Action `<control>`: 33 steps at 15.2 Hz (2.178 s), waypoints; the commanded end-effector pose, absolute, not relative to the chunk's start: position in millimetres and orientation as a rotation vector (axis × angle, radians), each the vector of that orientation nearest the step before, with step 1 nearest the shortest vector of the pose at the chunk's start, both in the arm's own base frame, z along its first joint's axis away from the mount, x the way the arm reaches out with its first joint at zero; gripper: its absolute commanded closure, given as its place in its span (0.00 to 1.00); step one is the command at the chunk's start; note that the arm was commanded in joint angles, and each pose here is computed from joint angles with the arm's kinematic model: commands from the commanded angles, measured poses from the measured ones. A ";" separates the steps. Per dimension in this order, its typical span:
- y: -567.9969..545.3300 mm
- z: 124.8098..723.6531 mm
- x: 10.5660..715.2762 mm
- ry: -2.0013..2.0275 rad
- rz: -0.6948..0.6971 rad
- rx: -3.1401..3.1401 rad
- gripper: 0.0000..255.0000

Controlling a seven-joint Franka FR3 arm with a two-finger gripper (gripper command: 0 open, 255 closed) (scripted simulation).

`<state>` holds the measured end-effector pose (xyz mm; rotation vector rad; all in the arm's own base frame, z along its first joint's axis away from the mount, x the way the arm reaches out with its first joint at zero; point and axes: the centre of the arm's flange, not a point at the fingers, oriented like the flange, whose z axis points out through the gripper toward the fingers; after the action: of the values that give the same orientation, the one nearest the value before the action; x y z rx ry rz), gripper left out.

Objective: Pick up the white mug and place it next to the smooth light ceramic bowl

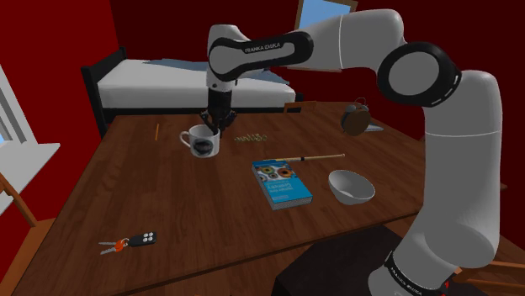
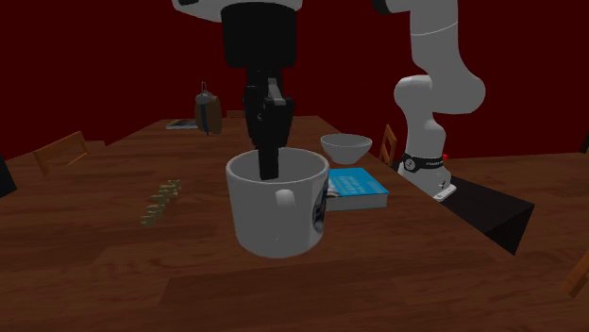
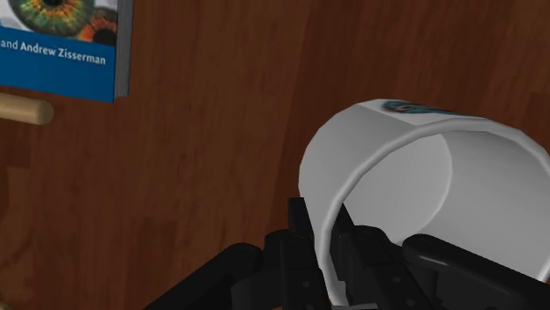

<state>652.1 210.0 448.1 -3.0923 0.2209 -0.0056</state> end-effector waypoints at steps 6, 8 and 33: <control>210.0 484.9 651.3 0.221 -0.005 -3.092 1.00; 210.0 495.4 651.3 0.221 -0.005 -3.092 1.00; -35.7 500.3 451.3 0.221 -0.005 -3.092 1.00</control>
<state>460.8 -25.0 499.7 -3.0931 0.2225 -0.0061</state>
